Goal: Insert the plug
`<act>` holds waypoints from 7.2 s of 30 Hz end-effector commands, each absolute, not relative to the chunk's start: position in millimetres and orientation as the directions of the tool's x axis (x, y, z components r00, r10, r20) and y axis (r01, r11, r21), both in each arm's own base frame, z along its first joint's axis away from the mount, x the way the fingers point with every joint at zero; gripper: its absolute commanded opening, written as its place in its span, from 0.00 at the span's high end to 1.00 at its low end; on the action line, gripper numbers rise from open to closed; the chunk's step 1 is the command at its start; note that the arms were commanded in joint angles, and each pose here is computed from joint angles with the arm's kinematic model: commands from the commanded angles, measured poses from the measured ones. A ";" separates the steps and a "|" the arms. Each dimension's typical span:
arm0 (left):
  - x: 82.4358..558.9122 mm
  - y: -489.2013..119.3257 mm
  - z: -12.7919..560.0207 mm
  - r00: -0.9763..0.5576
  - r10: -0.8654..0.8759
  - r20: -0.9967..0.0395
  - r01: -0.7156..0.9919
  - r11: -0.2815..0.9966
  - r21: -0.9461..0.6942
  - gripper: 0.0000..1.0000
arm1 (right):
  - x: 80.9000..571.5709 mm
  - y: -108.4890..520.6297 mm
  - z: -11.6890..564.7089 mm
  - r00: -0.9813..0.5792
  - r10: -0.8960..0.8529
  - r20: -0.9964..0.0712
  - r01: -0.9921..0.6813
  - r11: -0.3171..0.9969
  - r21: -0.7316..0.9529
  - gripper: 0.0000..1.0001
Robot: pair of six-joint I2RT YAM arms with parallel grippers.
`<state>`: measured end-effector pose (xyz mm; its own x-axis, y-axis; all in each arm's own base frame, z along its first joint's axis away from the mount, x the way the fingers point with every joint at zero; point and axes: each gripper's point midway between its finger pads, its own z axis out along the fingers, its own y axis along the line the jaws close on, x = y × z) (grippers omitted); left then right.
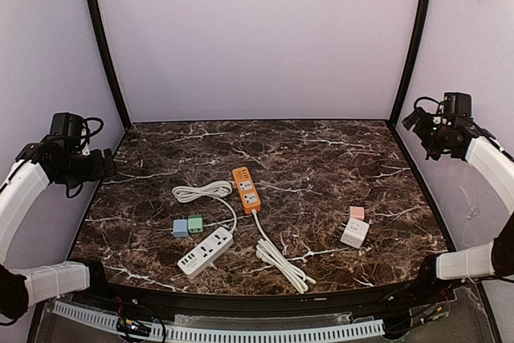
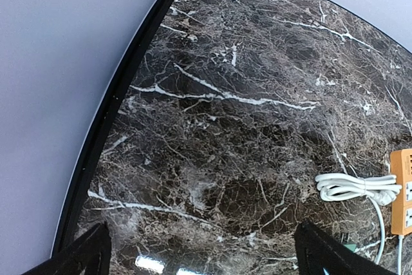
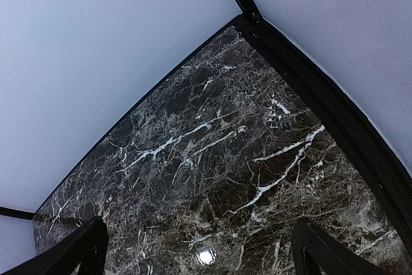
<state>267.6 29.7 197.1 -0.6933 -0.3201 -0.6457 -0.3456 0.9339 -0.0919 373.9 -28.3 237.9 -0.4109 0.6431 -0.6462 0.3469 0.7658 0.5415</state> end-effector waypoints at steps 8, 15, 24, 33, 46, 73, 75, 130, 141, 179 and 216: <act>265.1 5.1 183.1 -0.738 -0.278 -0.615 -0.248 0.959 -0.135 0.00 | 330.8 -9.7 223.1 -0.552 0.592 -0.587 0.329 0.802 0.499 0.01; 266.6 -13.7 183.2 -0.751 -0.233 -0.617 -0.164 0.972 -0.168 0.00 | 308.2 13.8 234.4 -0.572 0.532 -0.624 0.191 0.826 0.530 0.01; 264.7 -29.8 185.6 -0.755 -0.192 -0.628 -0.102 0.979 -0.176 0.00 | 293.2 52.1 232.7 -0.614 0.401 -0.680 -0.023 0.852 0.523 0.01; 264.6 -33.8 187.0 -0.753 -0.182 -0.633 -0.085 0.980 -0.180 0.00 | 269.4 101.6 226.6 -0.626 0.209 -0.751 -0.241 0.864 0.442 0.01; 265.3 -34.4 187.1 -0.749 -0.177 -0.638 -0.079 0.981 -0.179 0.00 | 253.7 118.2 199.0 -0.649 0.128 -0.750 -0.264 0.887 0.379 0.01; 265.3 -33.0 185.2 -0.753 -0.173 -0.635 -0.083 0.982 -0.169 0.00 | 188.8 143.3 85.7 -0.899 0.280 -0.336 0.118 0.895 0.430 0.01; 265.2 -33.3 185.3 -0.753 -0.174 -0.635 -0.083 0.982 -0.171 0.00 | 185.6 143.6 80.7 -0.903 0.299 -0.309 0.151 0.893 0.423 0.01; 267.2 -52.9 181.1 -0.775 -0.163 -0.611 -0.009 0.969 -0.247 0.00 | 227.9 193.0 135.4 -0.883 0.205 -0.423 -0.032 0.871 0.490 0.55; 263.2 -122.3 196.2 -0.859 -0.155 -0.488 0.165 0.818 -0.551 0.00 | 267.3 243.2 225.9 -0.665 0.107 -0.739 -0.378 0.805 0.457 0.58; 325.0 -253.9 374.3 -0.877 -0.479 0.024 -0.045 0.033 -0.998 0.00 | 304.8 396.5 411.9 0.171 0.175 -0.970 -0.572 0.819 0.047 0.62; 308.4 -319.3 382.6 -0.908 -0.419 0.028 -0.035 0.008 -0.999 0.15 | 282.3 448.2 398.5 0.133 0.128 -0.983 -0.579 0.814 0.028 0.63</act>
<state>310.1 -313.6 374.5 -0.9058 -0.4217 0.0415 -0.0622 0.0355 -0.9974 291.5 443.6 373.7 0.1029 0.0671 -0.9924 -0.5537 0.8327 -0.0011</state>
